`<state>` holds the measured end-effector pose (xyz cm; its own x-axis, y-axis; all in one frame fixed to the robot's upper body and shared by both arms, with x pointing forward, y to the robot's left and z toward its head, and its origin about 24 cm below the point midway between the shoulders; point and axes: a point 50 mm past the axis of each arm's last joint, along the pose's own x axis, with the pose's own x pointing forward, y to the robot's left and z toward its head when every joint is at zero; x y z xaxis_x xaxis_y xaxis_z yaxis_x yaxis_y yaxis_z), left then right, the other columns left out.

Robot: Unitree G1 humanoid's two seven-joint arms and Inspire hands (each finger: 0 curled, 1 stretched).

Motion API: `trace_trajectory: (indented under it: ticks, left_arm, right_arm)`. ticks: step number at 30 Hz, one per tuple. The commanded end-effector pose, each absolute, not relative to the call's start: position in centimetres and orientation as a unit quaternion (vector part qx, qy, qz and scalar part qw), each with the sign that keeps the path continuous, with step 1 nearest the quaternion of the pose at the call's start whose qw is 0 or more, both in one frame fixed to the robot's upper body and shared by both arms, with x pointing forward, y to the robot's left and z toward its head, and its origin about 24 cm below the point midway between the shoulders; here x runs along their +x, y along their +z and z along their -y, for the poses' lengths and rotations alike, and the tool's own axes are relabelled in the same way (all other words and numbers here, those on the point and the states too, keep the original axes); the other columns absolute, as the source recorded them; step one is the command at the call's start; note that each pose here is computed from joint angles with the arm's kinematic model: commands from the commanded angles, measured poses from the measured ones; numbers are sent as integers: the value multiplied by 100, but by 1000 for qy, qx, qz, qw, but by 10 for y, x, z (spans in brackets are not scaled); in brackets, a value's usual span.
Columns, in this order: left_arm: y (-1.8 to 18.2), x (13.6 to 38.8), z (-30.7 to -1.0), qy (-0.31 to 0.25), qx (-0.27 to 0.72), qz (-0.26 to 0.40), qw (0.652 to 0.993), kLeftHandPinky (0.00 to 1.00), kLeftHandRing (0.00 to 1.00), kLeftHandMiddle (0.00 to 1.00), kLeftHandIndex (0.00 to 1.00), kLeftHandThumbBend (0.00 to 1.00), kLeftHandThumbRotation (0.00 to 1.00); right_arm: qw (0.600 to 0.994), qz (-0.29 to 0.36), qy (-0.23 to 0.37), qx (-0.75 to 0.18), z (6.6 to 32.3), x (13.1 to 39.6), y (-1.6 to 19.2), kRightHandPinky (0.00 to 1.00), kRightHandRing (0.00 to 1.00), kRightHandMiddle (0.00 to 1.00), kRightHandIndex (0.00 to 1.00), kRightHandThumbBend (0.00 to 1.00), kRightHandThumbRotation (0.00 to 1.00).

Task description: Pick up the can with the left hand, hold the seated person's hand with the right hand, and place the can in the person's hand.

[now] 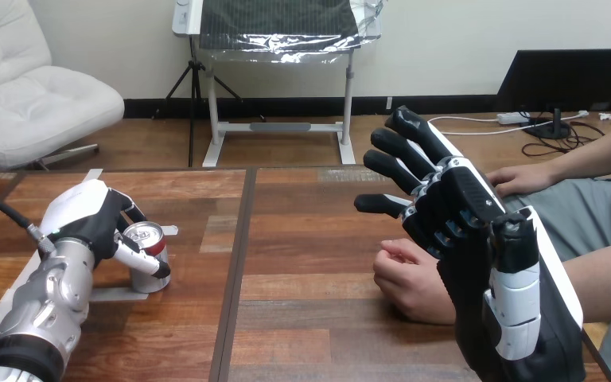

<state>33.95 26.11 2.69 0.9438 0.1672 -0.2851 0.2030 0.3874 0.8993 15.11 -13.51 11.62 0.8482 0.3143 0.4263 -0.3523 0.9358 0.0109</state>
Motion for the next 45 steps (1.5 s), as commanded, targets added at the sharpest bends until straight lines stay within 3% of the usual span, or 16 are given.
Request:
trace_trajectory:
  ticks: [1, 21, 23, 29, 45]
  left_arm:
    - [63, 361, -252, 14, 568, -104, 816, 44, 44, 47, 47, 75, 0]
    - [66, 362, -253, 24, 550, -91, 830, 42, 43, 45, 44, 78, 0]
    - [67, 362, -253, 25, 545, -89, 833, 31, 34, 40, 44, 78, 0]
    - [69, 362, -253, 28, 532, -88, 842, 16, 22, 31, 44, 78, 0]
    - [88, 366, -248, 29, 490, -68, 868, 11, 18, 28, 44, 80, 0]
  right_arm:
    - [950, 255, 170, 53, 135, 152, 132, 76, 90, 91, 92, 75, 100]
    - [950, 257, 171, 52, 135, 154, 131, 77, 91, 91, 93, 75, 100]
    - [950, 257, 170, 52, 135, 154, 131, 77, 90, 91, 93, 75, 100]
    - [950, 256, 171, 51, 135, 155, 131, 77, 90, 91, 92, 75, 100]
    - [954, 256, 159, -7, 148, 170, 129, 87, 92, 92, 93, 72, 100]
